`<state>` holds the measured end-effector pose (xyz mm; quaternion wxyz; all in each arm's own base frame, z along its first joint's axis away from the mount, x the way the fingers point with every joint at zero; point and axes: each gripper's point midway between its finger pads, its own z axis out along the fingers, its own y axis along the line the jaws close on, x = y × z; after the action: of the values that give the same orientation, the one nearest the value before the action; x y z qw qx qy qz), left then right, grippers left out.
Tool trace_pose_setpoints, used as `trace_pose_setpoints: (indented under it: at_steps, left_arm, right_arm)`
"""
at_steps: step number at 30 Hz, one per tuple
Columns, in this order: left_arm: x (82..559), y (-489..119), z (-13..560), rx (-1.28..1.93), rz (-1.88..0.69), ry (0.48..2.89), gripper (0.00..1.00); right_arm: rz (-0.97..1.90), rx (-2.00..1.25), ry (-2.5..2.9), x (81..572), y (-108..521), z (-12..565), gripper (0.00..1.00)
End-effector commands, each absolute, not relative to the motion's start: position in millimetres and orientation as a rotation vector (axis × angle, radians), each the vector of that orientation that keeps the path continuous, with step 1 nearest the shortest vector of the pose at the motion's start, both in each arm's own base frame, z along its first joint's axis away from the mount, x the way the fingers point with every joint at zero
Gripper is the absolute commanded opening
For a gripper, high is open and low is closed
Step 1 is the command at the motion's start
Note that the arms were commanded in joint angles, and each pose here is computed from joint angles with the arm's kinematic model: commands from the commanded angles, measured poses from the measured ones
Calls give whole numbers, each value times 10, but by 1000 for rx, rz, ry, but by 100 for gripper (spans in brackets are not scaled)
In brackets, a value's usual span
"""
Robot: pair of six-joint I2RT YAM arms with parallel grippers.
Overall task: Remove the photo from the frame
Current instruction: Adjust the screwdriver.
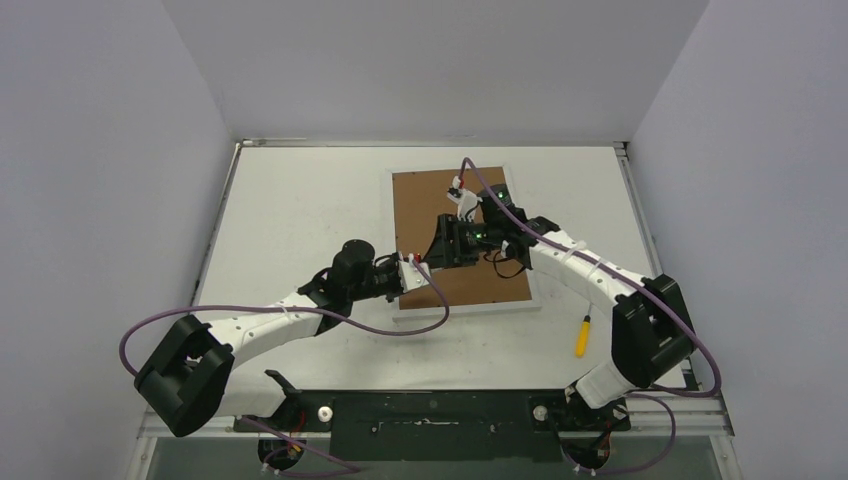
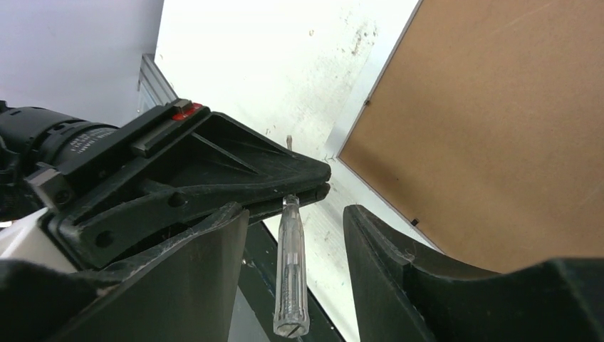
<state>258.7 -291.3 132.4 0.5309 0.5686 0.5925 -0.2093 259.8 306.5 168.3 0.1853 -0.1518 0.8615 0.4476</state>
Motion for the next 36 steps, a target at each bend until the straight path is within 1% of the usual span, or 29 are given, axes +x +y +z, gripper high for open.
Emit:
trace_pose_setpoints:
  at_steps: [1,9,11,12,14,18,20,21,22,23,26,28,32,36]
  left_arm:
    - [2636,-2974,1594,1312,-494,1348,0]
    - [2645,-2972,1595,1310,-491,1354,0]
    - [2646,-2972,1593,1306,-493,1359,0]
    - [2649,-2970,1590,1303,-493,1363,2]
    - [2663,-2956,1598,1277,-492,1380,18]
    - [2707,-2915,1656,1140,-521,1444,56]
    - [2737,-2882,1713,1006,-562,1496,77]
    - [2758,-2853,1743,935,-577,1518,89]
    - [2781,-2815,1780,856,-594,1542,98]
    - [2816,-2765,1806,764,-608,1572,97]
    - [3033,-2473,1859,330,-646,1723,97]
    - [3113,-2322,1762,160,-706,1854,96]
    - [3246,-2188,1640,-35,-911,2003,97]
    - [3281,-2196,1562,-81,-1036,2027,96]
  right_arm:
    - [1246,-480,2418,2570,3116,1664,50]
    - [1251,-474,2436,2560,3119,1621,19]
    - [1248,-471,2444,2565,3119,1606,8]
    - [1240,-464,2449,2581,3108,1600,6]
    - [1215,-442,2450,2632,3071,1592,5]
    - [1185,-401,2443,2782,2961,1576,5]
    - [1169,-395,2436,2885,2905,1556,5]
    - [1162,-390,2436,2934,2887,1543,5]
    - [1157,-384,2438,2976,2871,1517,5]
    - [1156,-376,2438,3018,2856,1492,5]
    - [1161,-345,2440,3141,2832,1404,5]
    - [1165,-310,2444,3227,2815,1336,5]
    - [1195,-232,2421,3427,2806,1244,5]
    - [1240,-214,2375,3574,2860,1206,5]
